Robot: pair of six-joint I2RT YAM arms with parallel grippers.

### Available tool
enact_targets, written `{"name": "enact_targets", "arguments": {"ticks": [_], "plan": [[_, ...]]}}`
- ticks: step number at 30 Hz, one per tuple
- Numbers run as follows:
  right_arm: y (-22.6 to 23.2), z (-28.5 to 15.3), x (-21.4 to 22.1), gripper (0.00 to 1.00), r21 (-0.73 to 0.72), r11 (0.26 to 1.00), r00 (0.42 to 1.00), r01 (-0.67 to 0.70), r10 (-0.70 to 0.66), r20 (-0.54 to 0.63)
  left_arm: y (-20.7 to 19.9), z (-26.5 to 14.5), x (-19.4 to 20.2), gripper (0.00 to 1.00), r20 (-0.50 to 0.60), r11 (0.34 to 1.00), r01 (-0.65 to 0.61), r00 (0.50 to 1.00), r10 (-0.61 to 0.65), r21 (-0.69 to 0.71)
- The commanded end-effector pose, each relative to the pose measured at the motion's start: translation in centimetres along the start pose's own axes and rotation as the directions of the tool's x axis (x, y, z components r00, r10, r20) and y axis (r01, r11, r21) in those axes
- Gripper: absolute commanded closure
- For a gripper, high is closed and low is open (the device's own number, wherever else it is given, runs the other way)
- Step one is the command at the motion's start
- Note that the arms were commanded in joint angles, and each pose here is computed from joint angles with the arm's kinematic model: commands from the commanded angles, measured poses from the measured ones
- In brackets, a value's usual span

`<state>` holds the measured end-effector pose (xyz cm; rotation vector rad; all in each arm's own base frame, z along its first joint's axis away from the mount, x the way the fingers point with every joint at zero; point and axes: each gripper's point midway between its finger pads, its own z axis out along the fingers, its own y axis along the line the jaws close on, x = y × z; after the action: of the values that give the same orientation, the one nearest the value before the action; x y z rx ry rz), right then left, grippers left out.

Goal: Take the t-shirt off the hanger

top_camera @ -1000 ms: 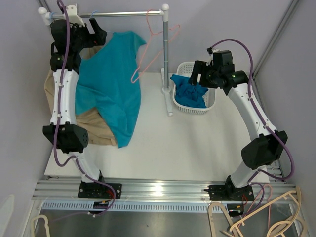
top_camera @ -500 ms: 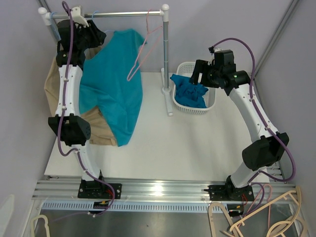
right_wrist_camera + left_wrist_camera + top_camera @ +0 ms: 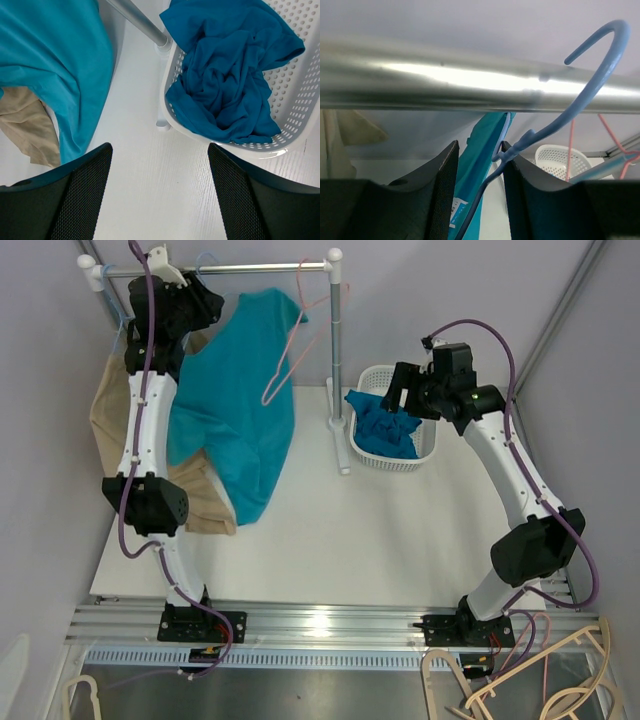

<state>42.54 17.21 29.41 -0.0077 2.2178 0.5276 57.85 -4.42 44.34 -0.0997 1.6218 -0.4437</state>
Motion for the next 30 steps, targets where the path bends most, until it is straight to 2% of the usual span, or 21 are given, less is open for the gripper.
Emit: {"name": "enact_targets", "arguments": {"ticks": [1,4,5,9,11,13,14,16,17,20,21,25,28,29,30], "plan": [[1.4,-1.4,-0.8,0.19,-0.049,0.999,0.999,0.003,0.0,0.044,-2.3,-3.3,-6.8,0.99,0.179,0.998,0.055,0.983,-0.049,-0.027],[1.6,-1.3,-0.4,0.19,-0.059,0.998,0.999,-0.003,0.005,0.039,-1.9,-3.4,-6.4,0.99,0.166,0.995,0.085,0.983,-0.076,-0.049],[1.7,-1.4,-0.4,0.19,-0.063,0.998,0.999,-0.003,0.006,0.042,-3.3,-3.2,-5.9,0.99,0.152,0.996,0.084,0.985,-0.079,-0.031],[2.0,-1.5,-0.1,0.19,-0.073,0.997,0.999,-0.004,0.007,0.041,-3.4,-2.8,-4.2,0.99,0.115,0.995,0.091,0.99,-0.087,-0.031],[2.1,-1.5,0.0,0.19,-0.074,0.997,0.999,-0.003,0.006,0.042,-4.5,-2.7,-3.7,0.96,0.096,0.996,0.078,0.992,-0.081,0.032],[2.2,-1.5,0.1,0.19,-0.078,0.997,0.999,-0.007,0.01,0.039,-5.0,-2.5,-2.9,0.72,0.069,0.995,0.065,0.995,-0.069,0.07],[2.3,-1.7,0.2,0.19,-0.082,0.997,0.999,-0.006,0.009,0.04,-5.5,-2.5,-2.6,0.53,0.053,0.994,0.041,0.997,-0.047,0.105],[2.4,-1.8,0.2,0.19,-0.083,0.997,0.999,-0.003,0.006,0.041,-5.7,-2.5,-2.6,0.47,0.053,0.992,0.005,0.999,-0.012,0.123],[2.4,-1.8,0.2,0.19,-0.084,0.996,0.999,-0.002,0.006,0.04,-5.6,-2.6,-2.7,0.36,0.058,0.993,-0.008,0.998,0.002,0.115],[2.3,-1.9,0.2,0.19,-0.079,0.997,0.999,0.002,0.001,0.039,-5.8,-3.0,-2.9,0.16,0.066,0.989,-0.068,0.996,0.06,0.13],[2.3,-2.0,0.2,0.19,-0.08,0.997,0.999,0.003,0.0,0.041,-5.9,-3.2,-3.1,0.14,0.072,0.989,-0.069,0.996,0.061,0.128],[2.5,-1.9,0.1,0.19,-0.091,0.996,0.999,0.0,0.004,0.041,-6.2,-3.8,-4.1,0.14,0.101,0.984,-0.116,0.99,0.103,0.133],[2.7,-1.9,0.1,0.19,-0.1,0.995,0.999,-0.001,0.005,0.04,-5.6,-3.9,-4.6,0.31,0.118,0.986,-0.139,0.985,0.128,0.093],[2.8,-1.8,0.1,0.19,-0.102,0.995,0.999,0.0,0.004,0.039,-5.6,-4.0,-4.9,0.41,0.126,0.985,-0.151,0.982,0.139,0.086],[2.7,-1.8,0.1,0.19,-0.102,0.995,0.999,-0.001,0.005,0.039,-5.6,-4.0,-4.9,0.45,0.127,0.983,-0.161,0.981,0.15,0.088]]}}
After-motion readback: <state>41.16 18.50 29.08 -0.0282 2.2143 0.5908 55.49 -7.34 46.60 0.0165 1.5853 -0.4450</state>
